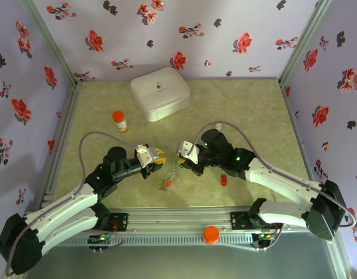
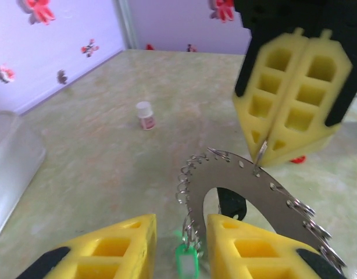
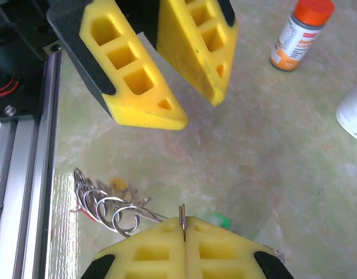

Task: Put the keys on the keyring

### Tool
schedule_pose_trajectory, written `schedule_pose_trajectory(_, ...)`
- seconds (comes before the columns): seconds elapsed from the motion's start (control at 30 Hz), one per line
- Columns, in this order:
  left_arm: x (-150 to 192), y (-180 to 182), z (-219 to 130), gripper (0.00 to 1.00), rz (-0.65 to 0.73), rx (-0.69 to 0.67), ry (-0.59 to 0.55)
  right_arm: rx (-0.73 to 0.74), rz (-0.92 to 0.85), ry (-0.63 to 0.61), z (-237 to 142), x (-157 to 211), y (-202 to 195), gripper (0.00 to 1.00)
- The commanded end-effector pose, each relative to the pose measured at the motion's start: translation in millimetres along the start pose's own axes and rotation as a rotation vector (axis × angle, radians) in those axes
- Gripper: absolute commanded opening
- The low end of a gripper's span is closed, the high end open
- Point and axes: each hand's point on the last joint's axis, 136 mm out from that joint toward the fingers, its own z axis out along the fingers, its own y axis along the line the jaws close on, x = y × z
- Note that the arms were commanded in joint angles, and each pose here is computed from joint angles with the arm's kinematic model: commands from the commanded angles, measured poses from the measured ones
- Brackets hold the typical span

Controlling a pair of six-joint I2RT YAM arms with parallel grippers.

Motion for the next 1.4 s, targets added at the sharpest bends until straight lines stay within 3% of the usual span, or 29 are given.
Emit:
schedule_pose_trajectory(0.0,-17.1,-19.6,0.3,0.30,0.099,0.108,-0.095,-0.019,-0.179,-0.077,-6.7,-16.4,10.8,0.00)
schedule_pose_trajectory(0.37,-14.6,-43.1,11.9,0.30,0.133,0.249,-0.085,0.001,-0.236,-0.069,-1.8,-25.5,12.5,0.00)
schedule_pose_trajectory(0.93,-11.5,-40.9,19.0,0.22,0.133,0.237,-0.069,0.003,-0.202,-0.078,9.3,-35.4,11.3,0.00)
schedule_pose_trajectory(1.13,-13.5,-40.0,19.9,0.14,0.125,0.236,-0.072,0.002,-0.188,-0.064,14.9,-37.3,10.2,0.00)
schedule_pose_trajectory(1.3,-12.3,-39.5,20.1,0.00,0.129,0.232,-0.069,0.002,-0.186,-0.054,16.4,-33.6,10.4,0.00)
schedule_pose_trajectory(1.33,-11.7,-38.9,20.0,0.00,0.130,0.227,-0.069,0.003,-0.186,-0.053,15.9,-32.4,11.0,0.01)
schedule_pose_trajectory(1.37,-11.1,-39.0,19.9,0.00,0.132,0.224,-0.070,0.009,-0.184,-0.049,14.9,-30.3,10.4,0.11)
